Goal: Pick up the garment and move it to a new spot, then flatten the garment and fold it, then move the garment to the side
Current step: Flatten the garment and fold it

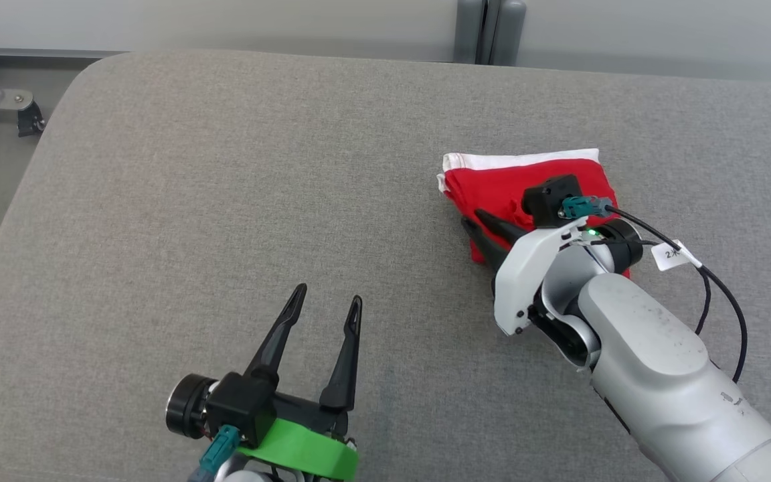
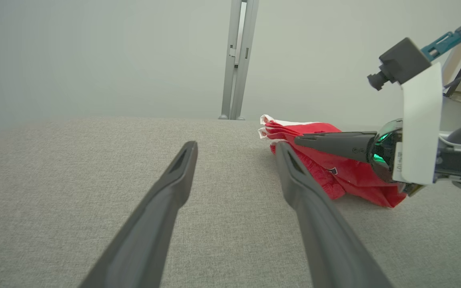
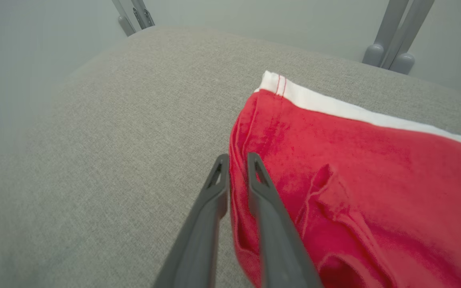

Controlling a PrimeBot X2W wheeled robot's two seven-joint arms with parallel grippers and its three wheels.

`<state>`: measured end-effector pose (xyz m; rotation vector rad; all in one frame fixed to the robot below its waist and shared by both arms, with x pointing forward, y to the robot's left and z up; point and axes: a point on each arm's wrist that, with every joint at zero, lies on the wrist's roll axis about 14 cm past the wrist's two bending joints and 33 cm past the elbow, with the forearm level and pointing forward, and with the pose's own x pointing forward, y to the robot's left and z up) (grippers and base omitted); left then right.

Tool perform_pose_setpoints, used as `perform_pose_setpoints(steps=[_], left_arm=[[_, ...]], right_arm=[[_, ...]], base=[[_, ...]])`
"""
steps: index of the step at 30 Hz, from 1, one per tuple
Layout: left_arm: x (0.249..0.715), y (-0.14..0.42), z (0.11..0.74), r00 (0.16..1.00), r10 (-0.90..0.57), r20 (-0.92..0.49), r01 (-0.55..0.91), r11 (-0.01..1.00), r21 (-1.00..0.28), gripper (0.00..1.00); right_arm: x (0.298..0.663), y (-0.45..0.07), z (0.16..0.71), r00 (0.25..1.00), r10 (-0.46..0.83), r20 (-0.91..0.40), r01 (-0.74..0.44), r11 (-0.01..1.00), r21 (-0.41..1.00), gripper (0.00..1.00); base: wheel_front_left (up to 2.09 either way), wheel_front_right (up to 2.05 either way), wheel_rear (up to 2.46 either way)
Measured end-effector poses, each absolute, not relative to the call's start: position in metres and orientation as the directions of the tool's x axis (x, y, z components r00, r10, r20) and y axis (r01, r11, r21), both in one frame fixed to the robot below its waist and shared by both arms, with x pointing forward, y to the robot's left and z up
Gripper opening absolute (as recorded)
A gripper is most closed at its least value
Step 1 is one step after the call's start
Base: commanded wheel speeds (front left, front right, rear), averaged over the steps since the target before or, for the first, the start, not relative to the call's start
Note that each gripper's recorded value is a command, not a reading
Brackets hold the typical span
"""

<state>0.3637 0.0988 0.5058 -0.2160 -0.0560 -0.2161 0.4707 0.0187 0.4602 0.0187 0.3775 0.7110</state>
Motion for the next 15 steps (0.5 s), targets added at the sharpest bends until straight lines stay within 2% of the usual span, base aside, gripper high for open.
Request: perform_pose_setpoints(steps=[6, 11, 15], left_arm=[[0.365, 0.094, 0.507, 0.971, -0.222, 0.083, 0.235, 0.950, -0.207, 1.00], [0.359, 0.092, 0.507, 0.971, -0.224, 0.084, 0.237, 0.949, -0.207, 1.00], [0.352, 0.089, 0.507, 0.969, -0.232, 0.082, 0.245, 0.947, -0.207, 1.00]], right_arm=[[0.479, 0.010, 0.492, 0.761, 0.622, -0.183, -0.595, 0.783, 0.183, 1.00], [0.486, -0.041, 0.512, 0.852, 0.519, -0.072, -0.507, 0.851, 0.132, 1.00], [0.475, -0.084, 0.498, 0.894, 0.433, -0.117, -0.420, 0.899, 0.120, 1.00]], base=[[0.00, 0.00, 0.00], [0.00, 0.00, 0.00], [0.00, 0.00, 0.00]])
